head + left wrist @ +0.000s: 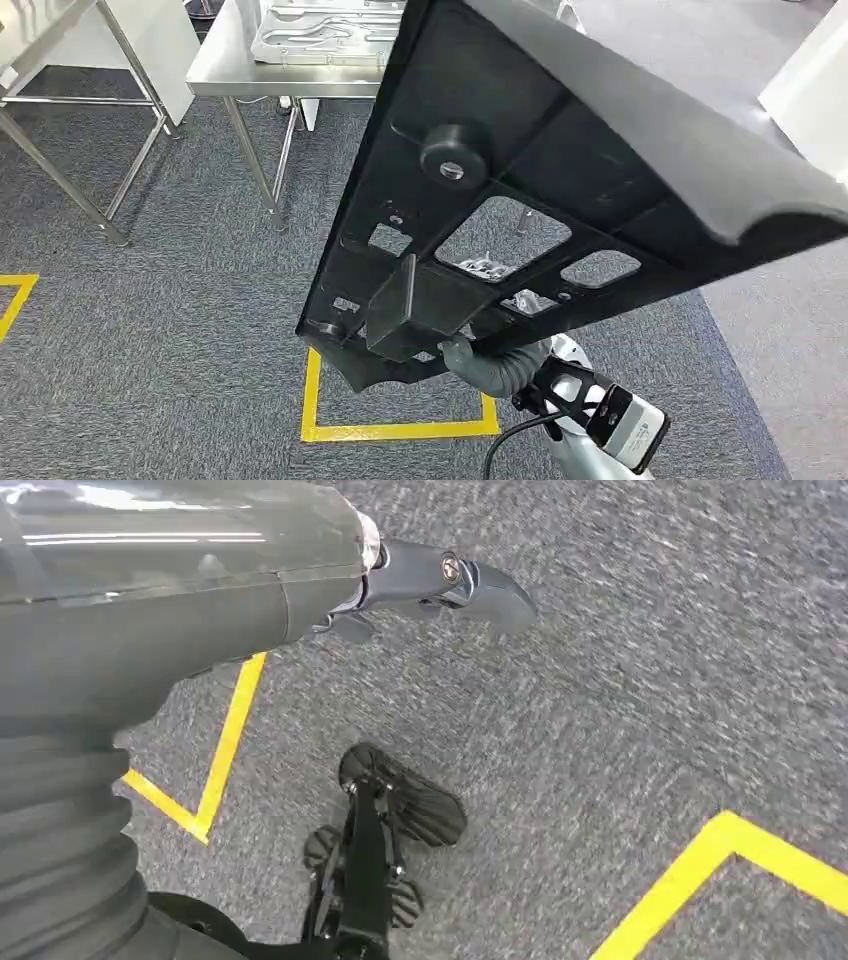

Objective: Take the parts from the cabinet and place them on the table.

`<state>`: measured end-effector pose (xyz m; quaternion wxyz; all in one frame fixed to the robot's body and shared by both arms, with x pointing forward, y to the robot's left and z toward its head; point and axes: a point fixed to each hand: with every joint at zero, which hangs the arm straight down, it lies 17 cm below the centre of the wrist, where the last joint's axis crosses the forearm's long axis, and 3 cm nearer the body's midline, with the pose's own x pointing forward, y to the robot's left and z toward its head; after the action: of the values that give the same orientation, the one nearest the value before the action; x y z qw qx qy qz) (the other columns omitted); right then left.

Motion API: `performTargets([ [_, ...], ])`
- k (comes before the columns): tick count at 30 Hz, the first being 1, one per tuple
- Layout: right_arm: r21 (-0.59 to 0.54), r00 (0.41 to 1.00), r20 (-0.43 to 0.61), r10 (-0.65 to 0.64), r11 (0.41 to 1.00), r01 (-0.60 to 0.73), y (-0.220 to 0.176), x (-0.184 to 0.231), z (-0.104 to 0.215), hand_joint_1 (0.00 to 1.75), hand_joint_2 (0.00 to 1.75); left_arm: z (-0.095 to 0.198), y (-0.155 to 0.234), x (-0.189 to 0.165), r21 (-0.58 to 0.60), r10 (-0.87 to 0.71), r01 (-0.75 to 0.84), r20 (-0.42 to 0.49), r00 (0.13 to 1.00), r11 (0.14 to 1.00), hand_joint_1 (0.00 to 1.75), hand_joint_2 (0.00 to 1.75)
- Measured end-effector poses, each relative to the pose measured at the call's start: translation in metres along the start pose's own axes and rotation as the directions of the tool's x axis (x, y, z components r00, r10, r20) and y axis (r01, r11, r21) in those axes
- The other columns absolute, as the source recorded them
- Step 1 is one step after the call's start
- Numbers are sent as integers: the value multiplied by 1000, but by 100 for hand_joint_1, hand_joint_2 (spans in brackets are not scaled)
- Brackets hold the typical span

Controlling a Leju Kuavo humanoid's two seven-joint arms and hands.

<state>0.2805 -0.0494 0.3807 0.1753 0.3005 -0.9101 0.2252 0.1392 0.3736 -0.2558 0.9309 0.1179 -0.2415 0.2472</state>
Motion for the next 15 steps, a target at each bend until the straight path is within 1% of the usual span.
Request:
performTargets([
  [15,2,1000,16,-8,1000,8,-1,2,-2,175,175,-1,4,4,9,-3,3,9,1000,1000,0,175],
])
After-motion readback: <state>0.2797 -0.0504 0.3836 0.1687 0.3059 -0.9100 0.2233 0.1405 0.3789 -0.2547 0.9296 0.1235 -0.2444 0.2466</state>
